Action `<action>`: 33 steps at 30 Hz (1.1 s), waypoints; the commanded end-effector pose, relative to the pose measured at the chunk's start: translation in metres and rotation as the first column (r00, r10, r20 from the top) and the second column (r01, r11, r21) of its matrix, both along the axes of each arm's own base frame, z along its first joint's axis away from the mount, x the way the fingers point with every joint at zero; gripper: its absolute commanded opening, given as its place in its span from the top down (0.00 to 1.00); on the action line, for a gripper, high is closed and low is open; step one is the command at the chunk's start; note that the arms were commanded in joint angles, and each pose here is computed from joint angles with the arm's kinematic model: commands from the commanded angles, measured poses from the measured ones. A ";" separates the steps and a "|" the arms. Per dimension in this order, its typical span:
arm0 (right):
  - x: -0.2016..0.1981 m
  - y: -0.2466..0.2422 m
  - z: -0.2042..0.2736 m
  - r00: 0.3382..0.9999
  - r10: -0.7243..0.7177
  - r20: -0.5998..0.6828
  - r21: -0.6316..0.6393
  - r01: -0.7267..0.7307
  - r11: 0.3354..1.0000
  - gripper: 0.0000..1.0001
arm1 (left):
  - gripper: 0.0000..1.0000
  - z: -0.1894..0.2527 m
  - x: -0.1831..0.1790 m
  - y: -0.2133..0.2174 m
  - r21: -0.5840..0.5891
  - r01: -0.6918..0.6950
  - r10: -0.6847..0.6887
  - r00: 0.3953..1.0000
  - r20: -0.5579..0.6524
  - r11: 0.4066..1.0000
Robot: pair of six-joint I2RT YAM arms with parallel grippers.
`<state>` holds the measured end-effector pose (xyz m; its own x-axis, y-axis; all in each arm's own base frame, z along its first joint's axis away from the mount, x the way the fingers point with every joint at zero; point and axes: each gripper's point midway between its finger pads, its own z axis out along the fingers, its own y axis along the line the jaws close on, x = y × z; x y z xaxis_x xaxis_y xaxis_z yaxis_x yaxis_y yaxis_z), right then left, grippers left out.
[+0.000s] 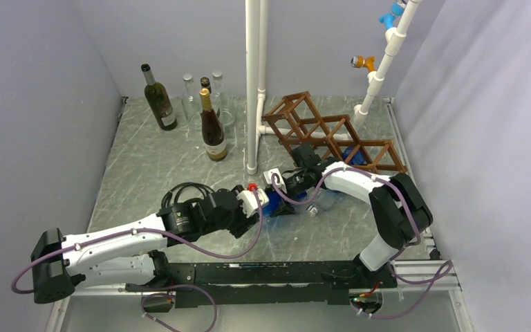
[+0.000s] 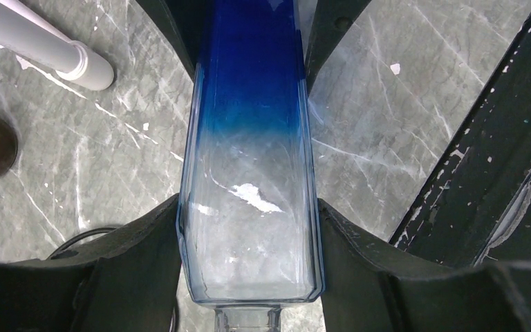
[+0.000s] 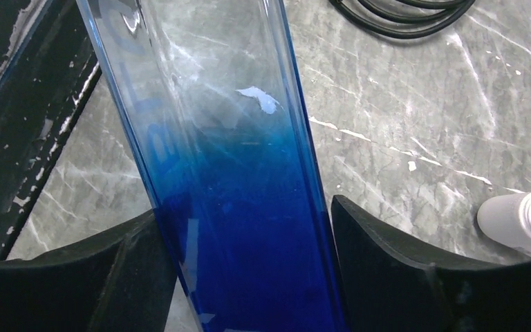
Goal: Take the wine bottle off the wine rack
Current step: Pick up the wine bottle from the wine rack.
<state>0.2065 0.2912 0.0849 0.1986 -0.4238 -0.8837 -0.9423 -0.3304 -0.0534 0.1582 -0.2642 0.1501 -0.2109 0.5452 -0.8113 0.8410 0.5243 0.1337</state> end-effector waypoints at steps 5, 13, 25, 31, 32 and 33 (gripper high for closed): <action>-0.007 0.006 0.005 0.995 0.091 0.041 0.046 -0.093 0.995 0.58 | 1.00 0.068 0.012 -0.032 -0.222 0.016 0.005 0.996 0.092 0.975; -0.008 0.009 0.006 0.992 0.122 0.022 0.065 -0.123 0.990 0.93 | 0.64 0.074 0.009 -0.028 -0.302 -0.016 0.039 0.997 0.068 0.953; -0.005 0.009 0.018 0.993 0.120 -0.013 0.109 -0.118 0.987 0.98 | 0.10 0.077 0.005 -0.021 -0.327 -0.036 0.054 0.997 0.046 0.944; -0.001 0.008 0.027 0.994 0.103 -0.030 0.132 -0.098 0.986 0.99 | 0.02 0.087 0.007 -0.011 -0.358 -0.073 0.098 0.994 0.052 0.931; 0.000 0.008 0.028 0.994 0.100 -0.032 0.137 -0.095 0.986 0.99 | 0.01 0.088 0.008 -0.008 -0.367 -0.089 0.115 0.992 0.050 0.926; 0.001 0.009 0.030 0.995 0.099 -0.034 0.142 -0.093 0.986 0.99 | 0.00 0.090 0.009 -0.005 -0.379 -0.106 0.132 0.990 0.043 0.919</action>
<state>0.2019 0.2851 0.0695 0.1792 -0.4172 -0.8910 -0.9183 -0.3960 0.0007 0.1607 -0.2733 0.2051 -0.2005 0.3021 -0.9319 0.8065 0.5909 0.0180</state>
